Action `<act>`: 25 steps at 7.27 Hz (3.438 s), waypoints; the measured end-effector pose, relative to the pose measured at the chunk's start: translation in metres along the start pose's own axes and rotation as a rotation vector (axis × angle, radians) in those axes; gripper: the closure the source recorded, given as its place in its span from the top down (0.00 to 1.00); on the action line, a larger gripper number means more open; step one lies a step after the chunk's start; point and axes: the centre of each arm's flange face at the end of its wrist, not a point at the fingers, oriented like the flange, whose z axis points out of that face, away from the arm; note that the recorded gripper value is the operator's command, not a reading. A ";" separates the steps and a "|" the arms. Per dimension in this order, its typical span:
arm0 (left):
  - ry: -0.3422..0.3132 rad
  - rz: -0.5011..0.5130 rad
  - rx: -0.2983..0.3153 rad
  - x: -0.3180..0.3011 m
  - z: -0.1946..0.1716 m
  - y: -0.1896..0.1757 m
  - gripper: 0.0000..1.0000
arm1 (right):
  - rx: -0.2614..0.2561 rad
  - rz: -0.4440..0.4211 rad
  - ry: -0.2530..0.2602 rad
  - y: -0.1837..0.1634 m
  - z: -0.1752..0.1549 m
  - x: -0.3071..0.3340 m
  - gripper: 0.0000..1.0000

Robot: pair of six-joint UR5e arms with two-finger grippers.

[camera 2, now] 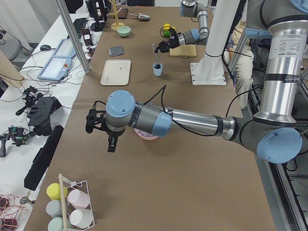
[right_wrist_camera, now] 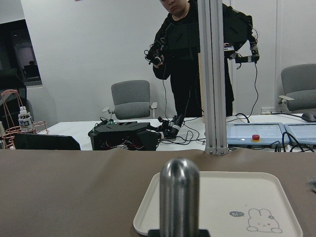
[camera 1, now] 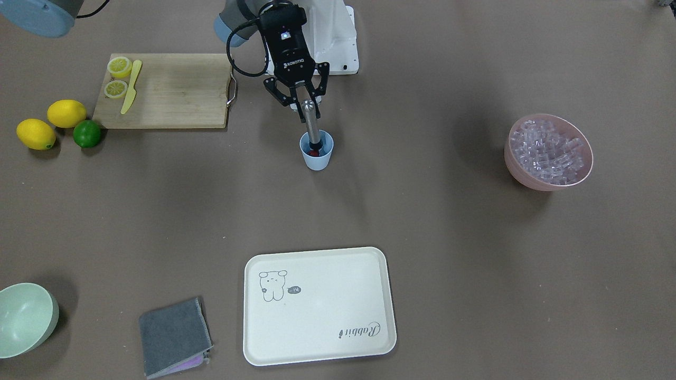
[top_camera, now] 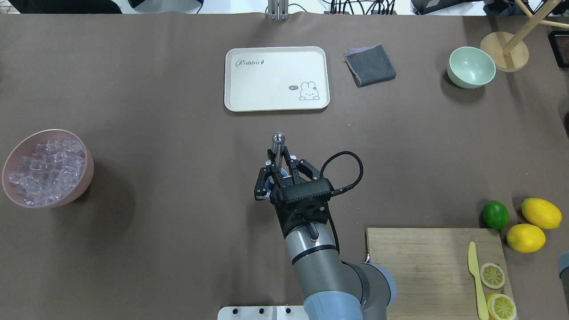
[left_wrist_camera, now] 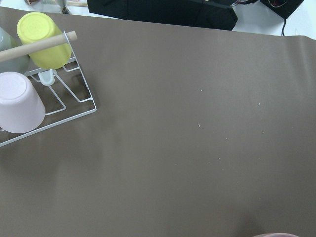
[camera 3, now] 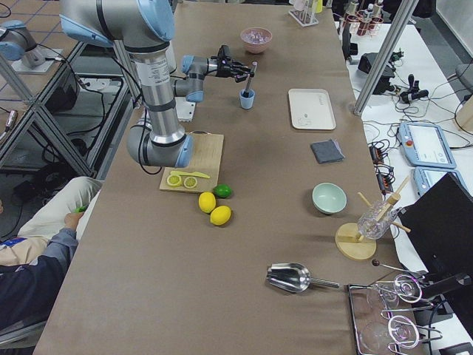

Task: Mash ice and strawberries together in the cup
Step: 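Lower the steel muddler into the blue cup and press down repeatedly, then lift the muddler out of the blue cup with the right gripper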

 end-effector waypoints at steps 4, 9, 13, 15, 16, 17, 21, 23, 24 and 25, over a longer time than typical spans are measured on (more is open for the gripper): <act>-0.002 -0.007 0.009 -0.004 -0.005 0.000 0.98 | 0.017 -0.002 -0.034 -0.037 -0.011 -0.003 0.00; -0.005 -0.019 0.012 -0.010 -0.007 0.005 0.98 | -0.002 -0.033 -0.027 -0.017 -0.005 -0.006 0.00; -0.005 -0.019 0.012 -0.010 -0.008 0.004 0.98 | -0.015 -0.060 -0.019 0.000 -0.002 -0.006 0.00; -0.005 -0.018 0.013 -0.010 -0.008 0.004 0.98 | -0.020 -0.067 -0.015 0.006 0.000 -0.006 0.00; -0.005 -0.018 0.013 -0.009 -0.008 0.004 0.98 | -0.023 -0.066 -0.013 0.010 0.001 -0.005 0.00; -0.005 -0.018 0.013 -0.009 -0.008 0.004 0.98 | -0.024 -0.066 -0.011 0.013 0.002 -0.005 0.00; -0.004 -0.015 0.014 -0.007 -0.008 0.001 0.98 | -0.038 -0.044 -0.052 -0.010 -0.002 -0.003 0.00; -0.004 -0.013 0.016 -0.006 -0.009 0.000 0.98 | -0.046 -0.051 -0.117 -0.053 -0.001 0.009 0.00; -0.003 -0.010 0.018 -0.004 -0.010 -0.002 0.98 | -0.060 -0.058 -0.145 -0.070 0.013 0.023 0.00; -0.003 -0.006 0.021 -0.002 -0.011 -0.005 0.98 | -0.081 -0.063 -0.170 -0.086 0.031 0.041 0.00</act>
